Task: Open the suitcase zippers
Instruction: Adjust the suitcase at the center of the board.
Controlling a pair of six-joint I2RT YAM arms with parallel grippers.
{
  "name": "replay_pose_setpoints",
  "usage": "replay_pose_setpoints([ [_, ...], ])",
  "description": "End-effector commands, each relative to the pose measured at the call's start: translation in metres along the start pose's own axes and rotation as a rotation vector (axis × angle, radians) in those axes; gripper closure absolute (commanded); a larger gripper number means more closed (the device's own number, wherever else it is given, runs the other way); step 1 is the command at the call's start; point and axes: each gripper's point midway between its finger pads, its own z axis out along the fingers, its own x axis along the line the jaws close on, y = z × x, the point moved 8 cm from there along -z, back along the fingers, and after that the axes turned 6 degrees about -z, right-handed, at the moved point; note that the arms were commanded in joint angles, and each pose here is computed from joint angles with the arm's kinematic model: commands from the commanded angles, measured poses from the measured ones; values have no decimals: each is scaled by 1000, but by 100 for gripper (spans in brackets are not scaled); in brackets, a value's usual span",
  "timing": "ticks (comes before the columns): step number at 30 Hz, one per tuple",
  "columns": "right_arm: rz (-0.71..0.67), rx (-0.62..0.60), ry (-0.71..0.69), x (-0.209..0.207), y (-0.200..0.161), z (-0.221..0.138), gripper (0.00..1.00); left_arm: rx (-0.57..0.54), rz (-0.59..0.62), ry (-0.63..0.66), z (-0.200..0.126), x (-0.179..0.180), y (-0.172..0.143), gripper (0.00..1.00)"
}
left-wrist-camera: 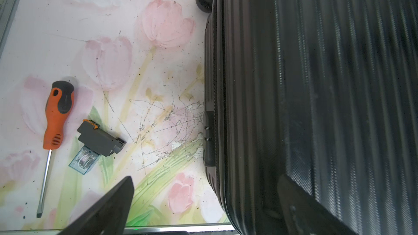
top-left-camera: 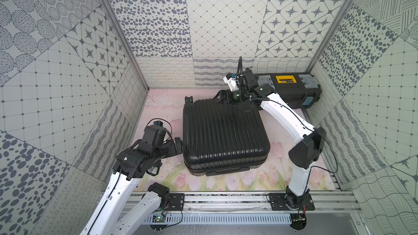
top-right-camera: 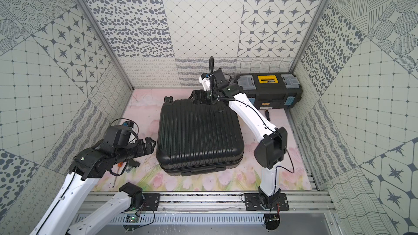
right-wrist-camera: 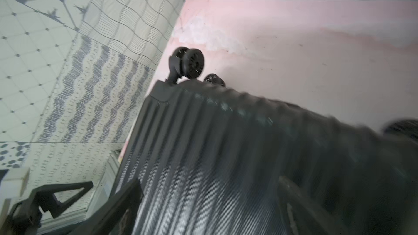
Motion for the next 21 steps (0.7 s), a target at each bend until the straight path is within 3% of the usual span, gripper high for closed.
replay_pose_setpoints([
  [1,64,-177,-248,-19,-7,-75,3,47,-29,-24,-2,-4,-2,1],
  [3,122,-183,-323,-41,-21,-90,2,77,-42,-73,3,-13,0,1],
  [6,267,-189,-317,-86,-36,-106,2,144,-50,-164,15,-27,1,1],
  [8,289,-161,-314,-103,-42,-105,1,188,-53,-228,20,-36,1,1],
  [17,275,66,10,-110,-49,-52,1,331,-104,-452,42,-57,-11,1],
  [21,270,134,78,-111,-49,-24,1,395,-145,-583,45,-64,-20,1],
])
